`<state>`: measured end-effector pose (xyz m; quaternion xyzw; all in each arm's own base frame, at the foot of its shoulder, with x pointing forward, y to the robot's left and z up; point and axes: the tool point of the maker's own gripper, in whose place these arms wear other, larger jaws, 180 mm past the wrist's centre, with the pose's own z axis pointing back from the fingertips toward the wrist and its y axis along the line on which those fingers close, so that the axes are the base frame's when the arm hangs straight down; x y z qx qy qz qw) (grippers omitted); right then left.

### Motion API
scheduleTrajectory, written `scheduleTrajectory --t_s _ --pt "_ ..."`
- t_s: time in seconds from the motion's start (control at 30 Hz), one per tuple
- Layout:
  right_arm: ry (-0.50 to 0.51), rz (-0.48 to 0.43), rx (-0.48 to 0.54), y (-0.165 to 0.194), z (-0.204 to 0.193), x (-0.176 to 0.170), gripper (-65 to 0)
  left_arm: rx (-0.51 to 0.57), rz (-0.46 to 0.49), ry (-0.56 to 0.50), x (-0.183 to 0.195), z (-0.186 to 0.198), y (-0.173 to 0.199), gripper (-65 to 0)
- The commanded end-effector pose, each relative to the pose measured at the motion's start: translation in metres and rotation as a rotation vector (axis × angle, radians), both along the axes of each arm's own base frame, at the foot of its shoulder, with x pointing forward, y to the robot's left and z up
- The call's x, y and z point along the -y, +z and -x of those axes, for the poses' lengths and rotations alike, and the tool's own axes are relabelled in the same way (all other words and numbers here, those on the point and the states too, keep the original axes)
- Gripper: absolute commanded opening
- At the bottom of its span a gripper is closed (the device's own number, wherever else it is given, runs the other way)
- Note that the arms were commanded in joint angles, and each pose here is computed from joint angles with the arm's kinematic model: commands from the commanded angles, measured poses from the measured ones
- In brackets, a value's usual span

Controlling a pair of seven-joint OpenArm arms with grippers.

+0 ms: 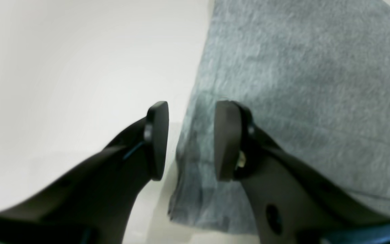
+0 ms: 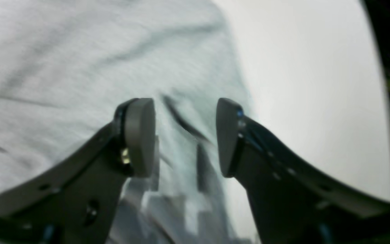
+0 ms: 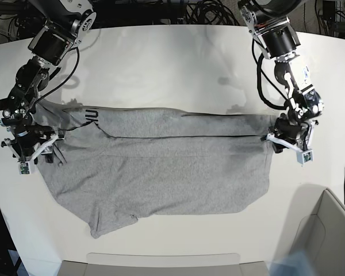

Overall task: Fold the T-shirt properly
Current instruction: 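Lay the shoulder edge down over the shirt body with both grippers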

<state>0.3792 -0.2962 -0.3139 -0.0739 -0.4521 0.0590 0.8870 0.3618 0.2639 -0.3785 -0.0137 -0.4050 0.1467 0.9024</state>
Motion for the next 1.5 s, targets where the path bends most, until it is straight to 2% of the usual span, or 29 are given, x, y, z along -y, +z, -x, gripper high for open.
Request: scheduleTrajectory --t_s 0.0,0.03,0.13,0.27,0.6,0.77,0.87,1.0,1.1,1.27,1.4,1.47 --pt "-0.032 0.021 0.042 0.019 0.001 0.015 -39.2 0.048 -0.019 -0.001 -0.004 -0.006 0.015 -41.8" --pt "-0.052 0.028 0.013 0.015 0.012 0.022 -39.8 0.038 -0.023 -0.003 -0.004 -0.001 0.012 -41.8" --pt "-0.026 0.041 -0.063 -0.003 0.037 0.031 -40.3 0.016 -0.034 -0.007 -0.005 0.014 0.004 -41.8" --pt "-0.095 0.018 -0.107 -0.020 0.063 0.049 -40.3 0.009 -0.047 -0.008 -0.005 0.025 0.003 -41.8" --pt "-0.117 -0.073 -0.231 -0.069 0.082 0.058 -40.3 -0.018 -0.053 -0.011 -0.005 0.039 -0.006 -41.8" --pt "-0.107 -0.145 -0.217 -0.093 0.080 0.053 -40.3 -0.019 -0.053 -0.010 -0.006 0.040 -0.006 -41.8" --pt "-0.103 -0.168 -0.237 -0.105 0.085 0.049 -40.3 -0.037 -0.055 -0.011 -0.006 0.048 -0.011 -41.8" --pt "-0.108 -0.201 -0.276 -0.119 0.092 0.045 -40.3 -0.004 -0.073 -0.015 -0.006 0.045 0.001 -41.6" --pt "-0.106 -0.201 -0.289 -0.123 0.096 0.044 -40.3 -0.035 -0.070 -0.021 -0.005 0.052 -0.002 -40.7" --pt "-0.106 -0.190 -0.297 -0.124 0.101 0.047 -40.3 -0.099 -0.045 -0.021 -0.004 0.055 -0.006 -34.8" --pt "-0.107 -0.186 -0.304 -0.124 0.103 0.050 -40.3 -0.100 -0.038 -0.022 -0.003 0.050 -0.004 -34.6" --pt "-0.108 -0.184 -0.306 -0.124 0.103 0.050 -40.3 -0.114 -0.003 -0.028 0.002 0.051 -0.013 -34.6"
